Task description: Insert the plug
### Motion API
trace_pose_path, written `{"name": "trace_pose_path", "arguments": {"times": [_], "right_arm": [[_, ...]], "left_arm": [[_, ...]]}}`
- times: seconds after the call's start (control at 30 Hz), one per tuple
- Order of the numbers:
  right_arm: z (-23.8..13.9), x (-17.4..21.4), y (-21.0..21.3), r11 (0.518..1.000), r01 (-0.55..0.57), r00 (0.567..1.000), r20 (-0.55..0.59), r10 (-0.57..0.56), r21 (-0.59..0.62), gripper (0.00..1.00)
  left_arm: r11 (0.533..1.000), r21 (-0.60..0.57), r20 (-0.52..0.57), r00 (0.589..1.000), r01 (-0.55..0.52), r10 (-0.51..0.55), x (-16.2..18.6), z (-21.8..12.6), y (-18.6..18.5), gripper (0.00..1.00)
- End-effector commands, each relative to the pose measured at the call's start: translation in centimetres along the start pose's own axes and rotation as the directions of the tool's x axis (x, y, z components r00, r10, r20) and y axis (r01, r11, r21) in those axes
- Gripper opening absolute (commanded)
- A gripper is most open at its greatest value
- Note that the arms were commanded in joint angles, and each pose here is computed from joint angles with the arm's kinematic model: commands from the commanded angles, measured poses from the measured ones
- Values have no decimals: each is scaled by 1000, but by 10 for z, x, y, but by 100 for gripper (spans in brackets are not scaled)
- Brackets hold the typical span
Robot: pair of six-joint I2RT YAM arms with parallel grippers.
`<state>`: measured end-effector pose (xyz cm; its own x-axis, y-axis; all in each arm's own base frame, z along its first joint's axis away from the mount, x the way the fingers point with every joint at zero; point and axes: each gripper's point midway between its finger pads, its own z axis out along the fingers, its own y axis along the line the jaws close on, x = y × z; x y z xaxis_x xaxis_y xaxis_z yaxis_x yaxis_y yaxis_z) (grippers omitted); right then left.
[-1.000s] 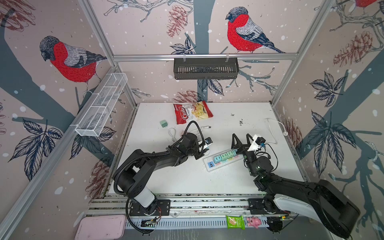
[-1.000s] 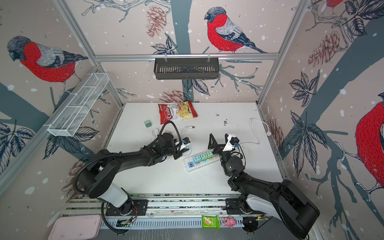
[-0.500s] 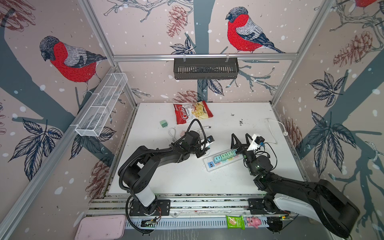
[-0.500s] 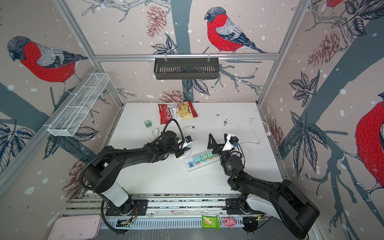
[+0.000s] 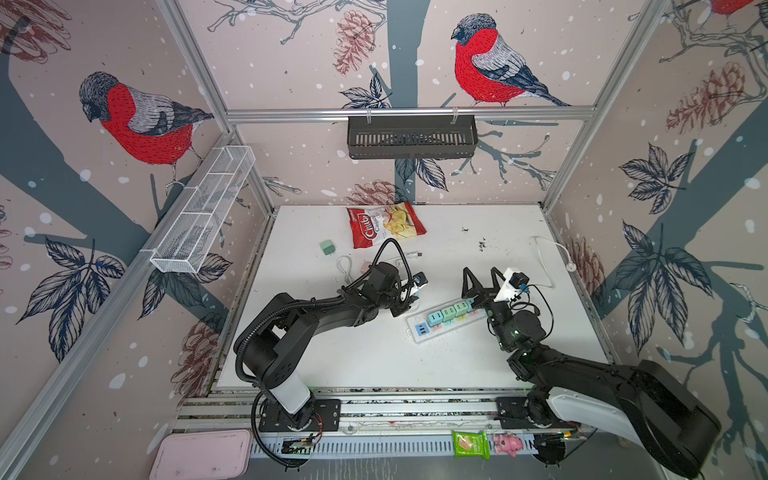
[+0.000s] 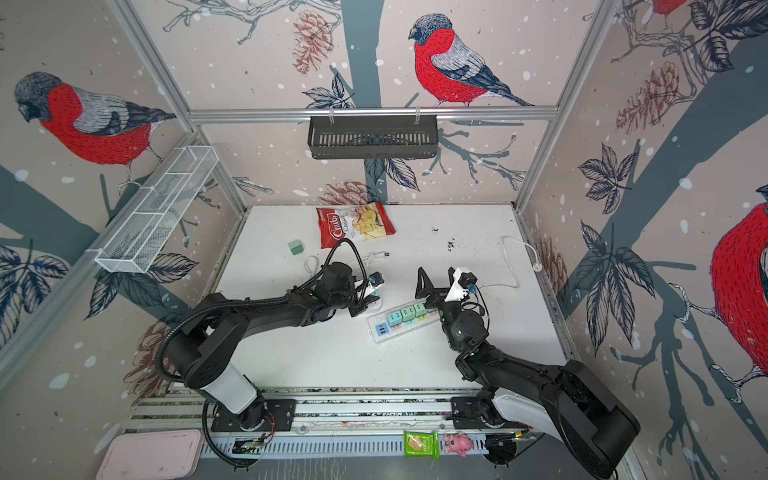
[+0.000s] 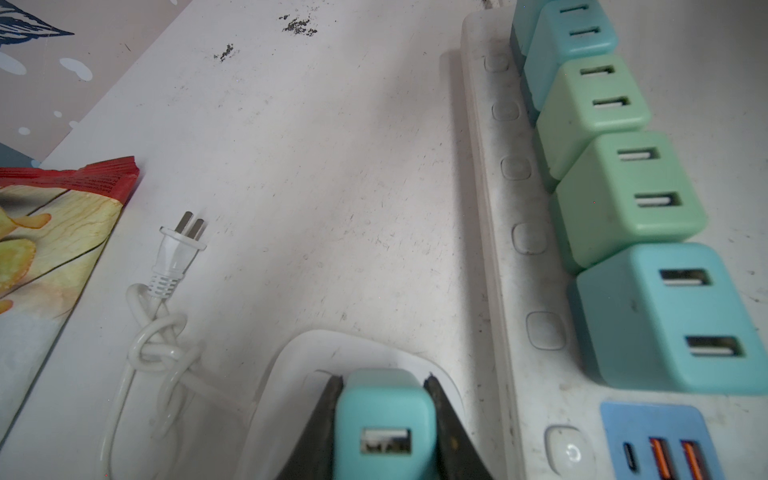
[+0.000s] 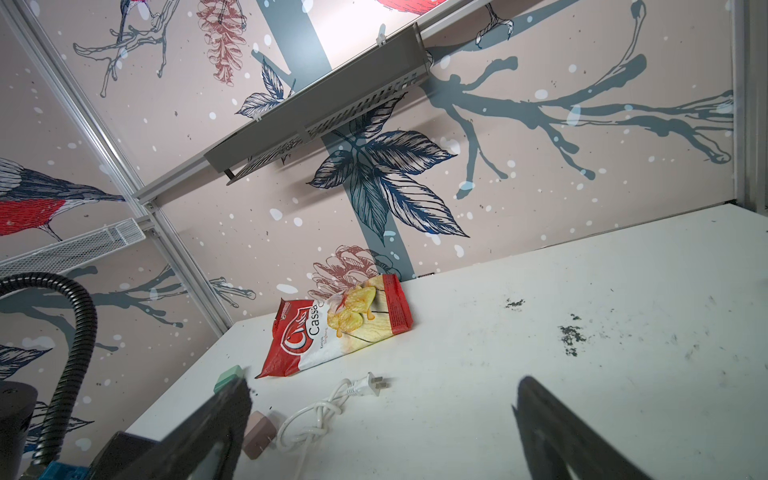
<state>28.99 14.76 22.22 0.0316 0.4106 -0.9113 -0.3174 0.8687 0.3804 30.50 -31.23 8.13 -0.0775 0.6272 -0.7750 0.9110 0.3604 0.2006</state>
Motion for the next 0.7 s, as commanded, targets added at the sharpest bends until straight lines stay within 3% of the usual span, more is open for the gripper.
{"name": "trace_pose_path", "arguments": {"times": [0.0,0.3,0.67], "right_arm": [[1,-6,2,1000,-18,1000,19,18,-7,100],[2,-5,2,1000,-22,1000,13,22,-7,100],[2,-6,2,1000,-29,999,12,29,-7,100]], "left_arm": [[1000,4,-4,1000,-11,11,0,-2,0,0],[1000,22,-9,1000,-13,13,0,0,-3,0],[992,127,-42,999,-4,9,3,4,-23,0]]}}
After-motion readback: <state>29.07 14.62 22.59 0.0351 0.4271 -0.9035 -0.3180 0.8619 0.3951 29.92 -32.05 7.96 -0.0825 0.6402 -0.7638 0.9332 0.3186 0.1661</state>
